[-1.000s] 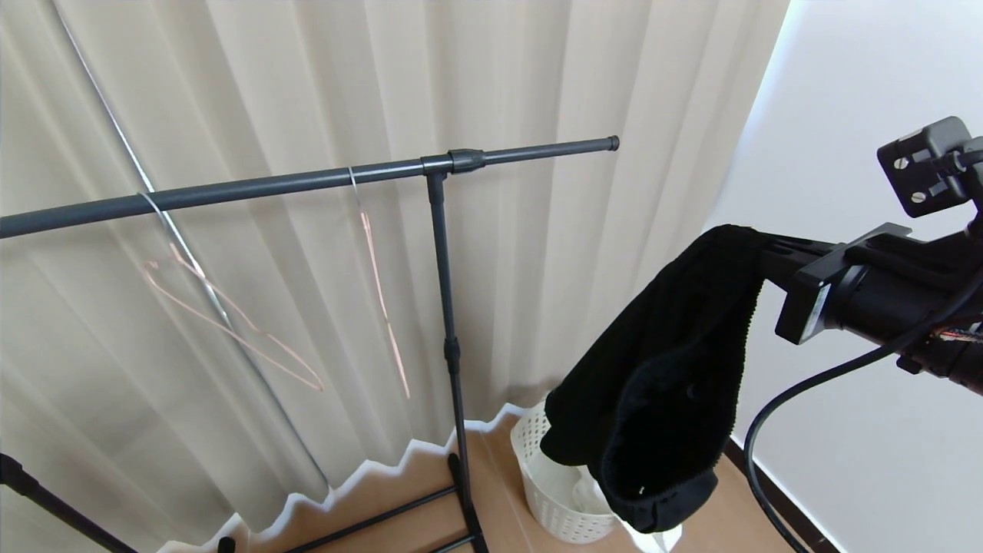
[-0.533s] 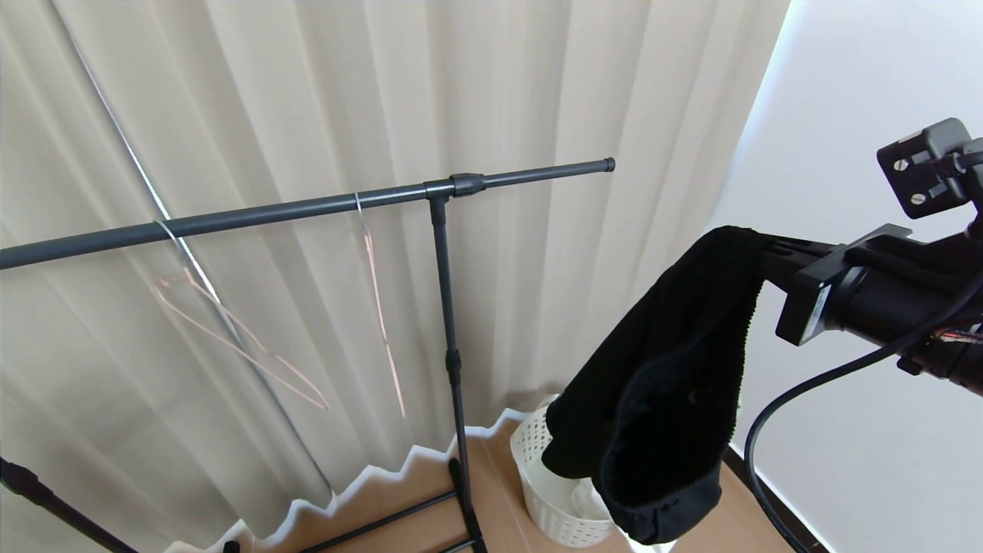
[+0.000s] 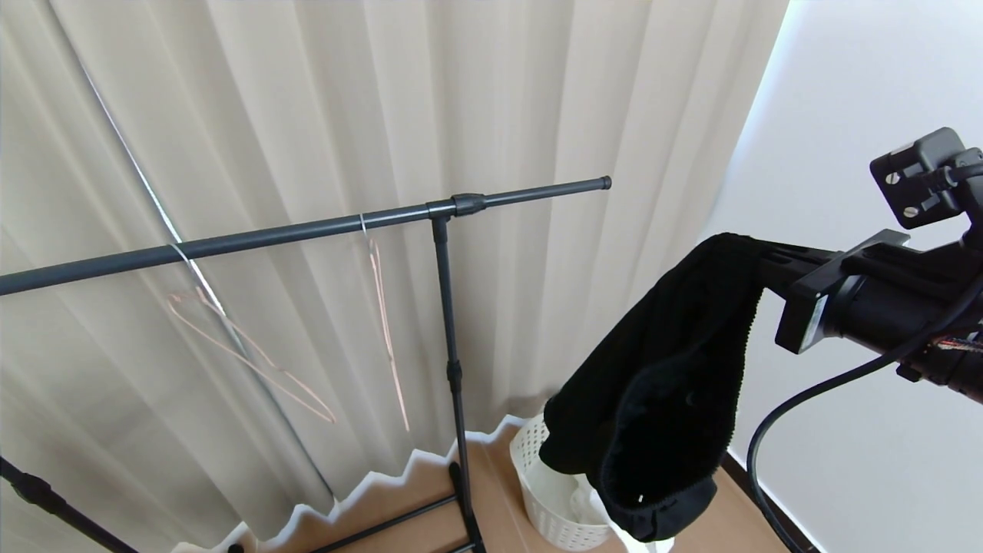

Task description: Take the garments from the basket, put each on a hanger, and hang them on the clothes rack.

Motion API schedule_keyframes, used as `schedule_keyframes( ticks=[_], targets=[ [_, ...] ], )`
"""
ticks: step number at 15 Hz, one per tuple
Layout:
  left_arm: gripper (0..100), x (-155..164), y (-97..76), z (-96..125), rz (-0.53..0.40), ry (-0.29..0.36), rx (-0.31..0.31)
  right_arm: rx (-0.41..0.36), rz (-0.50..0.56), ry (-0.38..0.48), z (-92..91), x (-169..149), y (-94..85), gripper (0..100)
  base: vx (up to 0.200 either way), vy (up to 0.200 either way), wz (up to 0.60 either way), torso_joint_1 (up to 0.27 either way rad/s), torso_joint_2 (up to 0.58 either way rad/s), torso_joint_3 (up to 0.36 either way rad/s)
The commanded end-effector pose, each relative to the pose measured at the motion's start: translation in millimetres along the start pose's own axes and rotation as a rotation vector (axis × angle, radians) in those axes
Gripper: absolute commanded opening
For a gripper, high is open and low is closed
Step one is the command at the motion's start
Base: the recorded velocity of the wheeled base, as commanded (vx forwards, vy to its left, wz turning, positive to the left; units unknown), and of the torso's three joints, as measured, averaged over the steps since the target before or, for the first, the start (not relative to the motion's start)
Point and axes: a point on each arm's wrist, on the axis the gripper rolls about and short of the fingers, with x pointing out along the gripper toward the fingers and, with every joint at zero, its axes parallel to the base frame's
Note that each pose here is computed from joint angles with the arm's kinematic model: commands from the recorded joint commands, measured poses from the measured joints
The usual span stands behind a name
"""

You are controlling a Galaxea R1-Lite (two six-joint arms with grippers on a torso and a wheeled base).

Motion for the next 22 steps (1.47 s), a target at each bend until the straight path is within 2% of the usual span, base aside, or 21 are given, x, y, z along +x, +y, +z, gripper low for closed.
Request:
schedule_keyframes(
  ticks=[1,3,11,18,22],
  targets=[
    [100,0.1,0.0,-0.1,0.001,0.002,0.0,-0.01,0.001,0.0,-1.2,-1.1,0.3,0,0.0,0.0,0.0,0.032,-0.08,-0.027],
    [100,0.1,0.0,-0.1,-0.001,0.002,0.0,-0.013,-0.003,-0.019,-3.2,-0.2,0.3,0,0.0,0.0,0.0,0.0,0.0,0.0],
    [100,0.1,0.0,-0.1,-0.001,0.002,0.001,-0.026,-0.003,-0.016,-7.0,0.7,0.9,0,0.0,0.0,0.6,0.004,0.0,0.003],
    [100,0.1,0.0,-0.1,-0.002,0.002,0.001,-0.028,-0.001,-0.012,-8.6,0.4,1.1,0,-0.2,0.0,0.0,0.003,0.01,0.0],
    [100,0.1,0.0,-0.1,-0.002,0.002,0.001,-0.028,0.0,-0.011,-9.0,0.4,1.2,0,0.0,0.15,0.0,-0.004,0.0,0.004]
  ],
)
